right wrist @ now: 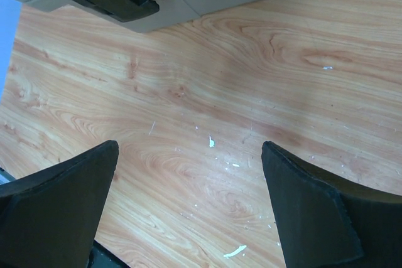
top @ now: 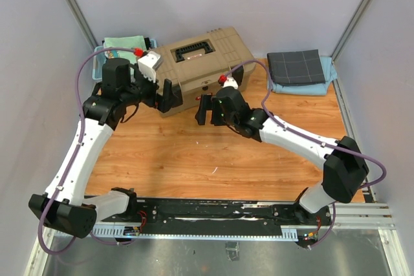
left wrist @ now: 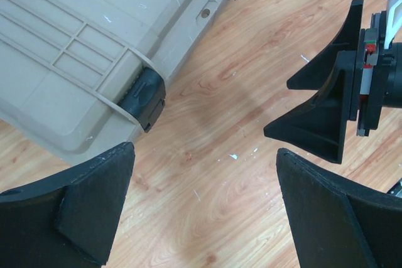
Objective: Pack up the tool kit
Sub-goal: Reset both arms
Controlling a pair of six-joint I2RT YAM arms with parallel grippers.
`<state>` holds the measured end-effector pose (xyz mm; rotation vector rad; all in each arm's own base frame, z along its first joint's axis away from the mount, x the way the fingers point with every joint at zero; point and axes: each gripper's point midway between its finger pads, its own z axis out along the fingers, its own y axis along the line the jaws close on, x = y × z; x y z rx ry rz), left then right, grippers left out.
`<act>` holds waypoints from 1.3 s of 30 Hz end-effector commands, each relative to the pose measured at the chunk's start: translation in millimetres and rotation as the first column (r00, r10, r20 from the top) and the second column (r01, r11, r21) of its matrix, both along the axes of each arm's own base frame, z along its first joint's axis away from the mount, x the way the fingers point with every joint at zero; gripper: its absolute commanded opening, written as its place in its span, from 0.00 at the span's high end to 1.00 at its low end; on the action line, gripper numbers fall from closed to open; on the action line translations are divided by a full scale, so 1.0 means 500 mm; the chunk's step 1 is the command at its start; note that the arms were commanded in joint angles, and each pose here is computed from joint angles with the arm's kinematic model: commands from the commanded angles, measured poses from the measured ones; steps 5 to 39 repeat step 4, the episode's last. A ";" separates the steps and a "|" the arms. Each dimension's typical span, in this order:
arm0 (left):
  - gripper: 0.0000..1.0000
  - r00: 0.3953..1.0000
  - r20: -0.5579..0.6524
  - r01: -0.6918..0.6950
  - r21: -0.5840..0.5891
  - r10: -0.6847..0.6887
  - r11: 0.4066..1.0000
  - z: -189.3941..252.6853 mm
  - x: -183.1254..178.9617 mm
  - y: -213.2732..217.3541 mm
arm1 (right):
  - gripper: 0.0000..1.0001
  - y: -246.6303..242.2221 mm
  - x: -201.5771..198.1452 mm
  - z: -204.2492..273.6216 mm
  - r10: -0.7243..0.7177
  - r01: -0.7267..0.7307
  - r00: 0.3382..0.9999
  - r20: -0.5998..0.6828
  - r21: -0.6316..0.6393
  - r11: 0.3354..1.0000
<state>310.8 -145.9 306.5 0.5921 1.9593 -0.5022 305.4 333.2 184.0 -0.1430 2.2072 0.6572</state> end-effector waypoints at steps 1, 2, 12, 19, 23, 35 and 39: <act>0.01 1.000 0.016 0.008 -0.031 -0.007 0.999 0.017 -0.010 -0.006 | 0.02 -0.009 -0.007 -0.025 0.001 -0.002 1.000 -0.026 -0.009 1.000; 0.01 1.000 0.016 0.009 -0.032 -0.009 0.999 0.016 -0.012 -0.006 | 0.02 -0.008 -0.008 -0.029 0.008 -0.008 1.000 -0.028 -0.008 1.000; 0.01 1.000 0.013 0.006 -0.031 -0.006 1.000 0.012 -0.014 -0.005 | 0.02 -0.005 -0.009 -0.033 0.010 -0.010 1.000 -0.030 -0.001 1.000; 0.01 1.000 0.013 0.006 -0.031 -0.006 1.000 0.012 -0.014 -0.005 | 0.02 -0.005 -0.009 -0.033 0.010 -0.010 1.000 -0.030 -0.001 1.000; 0.01 1.000 0.013 0.006 -0.031 -0.006 1.000 0.012 -0.014 -0.005 | 0.02 -0.005 -0.009 -0.033 0.010 -0.010 1.000 -0.030 -0.001 1.000; 0.01 1.000 0.013 0.006 -0.031 -0.006 1.000 0.012 -0.014 -0.005 | 0.02 -0.005 -0.009 -0.033 0.010 -0.010 1.000 -0.030 -0.001 1.000; 0.01 1.000 0.013 0.006 -0.031 -0.006 1.000 0.012 -0.014 -0.005 | 0.02 -0.005 -0.009 -0.033 0.010 -0.010 1.000 -0.030 -0.001 1.000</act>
